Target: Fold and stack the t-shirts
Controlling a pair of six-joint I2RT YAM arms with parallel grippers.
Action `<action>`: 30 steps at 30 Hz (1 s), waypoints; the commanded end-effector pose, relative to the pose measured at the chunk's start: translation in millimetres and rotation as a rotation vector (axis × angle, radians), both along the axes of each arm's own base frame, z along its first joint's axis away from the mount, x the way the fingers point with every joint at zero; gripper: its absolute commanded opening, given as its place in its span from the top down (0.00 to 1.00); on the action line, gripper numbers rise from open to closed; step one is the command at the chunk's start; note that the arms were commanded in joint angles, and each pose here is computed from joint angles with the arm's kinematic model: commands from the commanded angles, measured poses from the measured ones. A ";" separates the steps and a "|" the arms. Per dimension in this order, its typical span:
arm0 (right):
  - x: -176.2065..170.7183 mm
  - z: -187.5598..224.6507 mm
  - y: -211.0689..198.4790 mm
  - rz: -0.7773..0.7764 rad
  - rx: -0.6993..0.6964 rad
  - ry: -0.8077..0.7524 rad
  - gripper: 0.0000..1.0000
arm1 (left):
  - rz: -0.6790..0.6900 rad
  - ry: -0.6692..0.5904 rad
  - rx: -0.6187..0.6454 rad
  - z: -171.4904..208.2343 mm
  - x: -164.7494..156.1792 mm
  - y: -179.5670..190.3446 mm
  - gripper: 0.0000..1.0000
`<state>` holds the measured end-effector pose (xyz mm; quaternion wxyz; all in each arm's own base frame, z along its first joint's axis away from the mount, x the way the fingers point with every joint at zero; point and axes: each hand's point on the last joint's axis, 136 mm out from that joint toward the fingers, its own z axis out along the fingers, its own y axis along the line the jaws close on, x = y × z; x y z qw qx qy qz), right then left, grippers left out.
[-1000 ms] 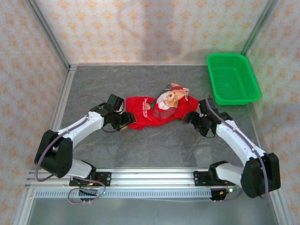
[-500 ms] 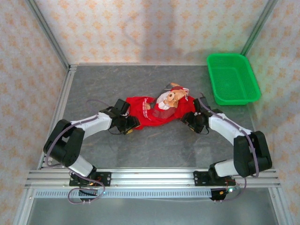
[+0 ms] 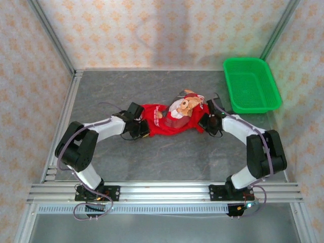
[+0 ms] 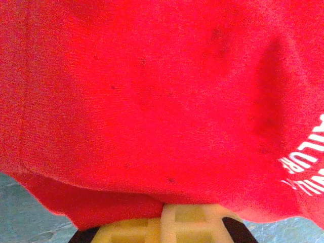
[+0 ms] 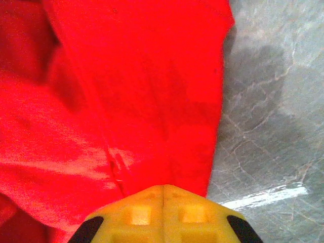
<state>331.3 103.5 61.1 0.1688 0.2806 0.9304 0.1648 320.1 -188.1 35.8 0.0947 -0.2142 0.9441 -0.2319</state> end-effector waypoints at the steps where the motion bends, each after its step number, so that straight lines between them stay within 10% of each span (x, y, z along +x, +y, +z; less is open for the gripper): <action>1: -5.7 28.6 -25.3 -0.088 -0.070 -0.051 1.00 | 0.017 -0.034 0.057 15.0 3.2 22.8 1.00; 8: -36.7 21.8 -43.7 -0.176 -0.032 -0.032 1.00 | 0.001 -0.083 0.056 35.3 2.5 34.4 1.00; 13: -14.8 35.7 -19.2 -0.095 0.071 -0.071 0.56 | -0.029 -0.107 0.055 47.1 1.8 33.4 1.00; 30: -14.8 -6.1 17.3 0.077 -0.049 0.129 0.58 | -0.047 -0.110 0.033 48.8 -4.4 31.0 1.00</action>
